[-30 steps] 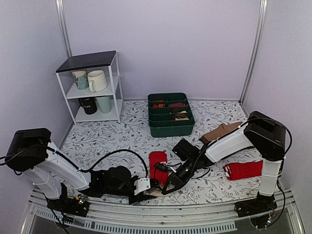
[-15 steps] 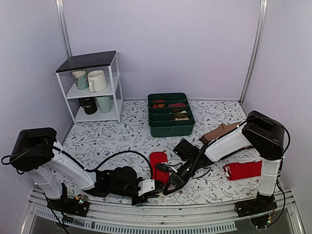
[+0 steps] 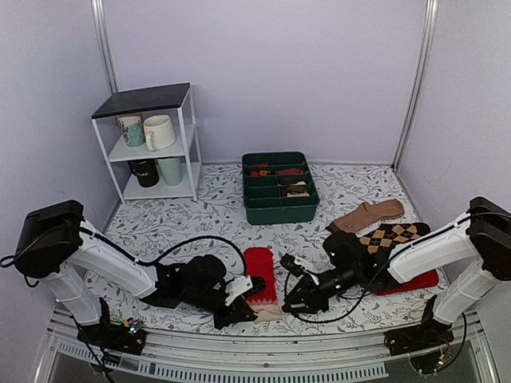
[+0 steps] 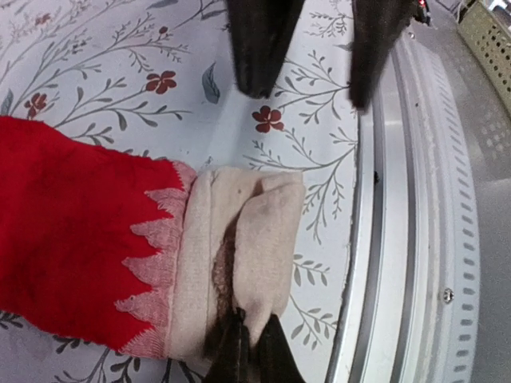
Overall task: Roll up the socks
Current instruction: Roll a pair of socks at the center of the board.
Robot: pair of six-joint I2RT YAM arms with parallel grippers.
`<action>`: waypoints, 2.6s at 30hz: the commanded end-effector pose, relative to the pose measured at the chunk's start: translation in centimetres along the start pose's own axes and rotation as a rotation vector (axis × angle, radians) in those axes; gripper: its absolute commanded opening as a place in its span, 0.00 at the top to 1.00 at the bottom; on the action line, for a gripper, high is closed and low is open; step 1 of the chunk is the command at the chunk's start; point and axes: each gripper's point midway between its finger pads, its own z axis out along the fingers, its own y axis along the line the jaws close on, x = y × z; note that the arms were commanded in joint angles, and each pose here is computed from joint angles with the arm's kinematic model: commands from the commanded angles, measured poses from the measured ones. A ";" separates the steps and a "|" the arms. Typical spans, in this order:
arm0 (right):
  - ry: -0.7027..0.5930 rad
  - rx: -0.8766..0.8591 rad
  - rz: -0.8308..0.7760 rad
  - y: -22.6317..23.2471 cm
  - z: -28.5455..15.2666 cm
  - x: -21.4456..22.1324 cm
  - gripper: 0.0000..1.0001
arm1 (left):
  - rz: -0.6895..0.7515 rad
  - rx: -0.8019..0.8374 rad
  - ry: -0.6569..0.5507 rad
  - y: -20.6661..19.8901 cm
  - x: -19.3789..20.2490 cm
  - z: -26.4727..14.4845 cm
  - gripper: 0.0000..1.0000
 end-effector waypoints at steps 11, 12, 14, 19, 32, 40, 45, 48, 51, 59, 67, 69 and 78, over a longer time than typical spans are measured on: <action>-0.061 0.294 -0.674 1.6 3.4 0.2 0.63 | -0.350 0.107 0.216 0.5 4.8 -0.4 1.00; -0.034 0.295 -0.687 1.3 3.8 0.6 0.63 | -0.350 0.109 0.217 0.5 4.8 -0.4 1.00; 0.001 0.295 -0.707 1.1 4.5 1.3 0.63 | -0.353 0.111 0.218 0.5 4.9 -0.4 1.00; 0.040 0.357 -0.738 0.1 5.7 1.8 0.63 | -0.357 0.112 0.217 0.6 5.2 -0.4 1.00; -0.117 0.429 -0.782 1.6 2.9 -1.2 0.64 | -0.355 0.121 0.214 0.4 5.4 -0.6 1.00; -0.044 0.390 -0.868 0.9 5.1 0.0 0.62 | -0.358 0.127 0.218 0.3 5.5 -0.5 1.00; -0.018 0.391 -0.890 0.0 5.8 0.1 0.61 | -0.354 0.130 0.221 0.3 5.6 -0.5 1.00; -0.028 0.409 -0.890 -0.3 5.6 -0.6 0.61 | -0.355 0.131 0.221 0.2 5.6 -0.6 1.00; -0.047 0.421 -0.903 -0.2 5.4 -1.3 0.59 | -0.353 0.132 0.219 0.2 5.6 -0.6 1.00; 0.033 0.315 -0.860 -0.4 7.0 0.3 0.58 | -0.349 0.135 0.214 0.2 5.7 -0.7 1.00; 0.155 0.286 -0.717 -1.5 7.5 3.6 0.74 | -0.345 0.134 0.210 0.1 5.8 -0.9 1.00; 0.188 0.280 -0.657 -1.6 7.2 4.5 0.81 | -0.335 0.104 0.205 0.6 5.8 -1.0 1.00; 0.327 0.172 -0.307 -0.8 6.1 8.3 0.88 | -0.102 -0.212 -0.051 4.9 -1.8 -5.0 0.80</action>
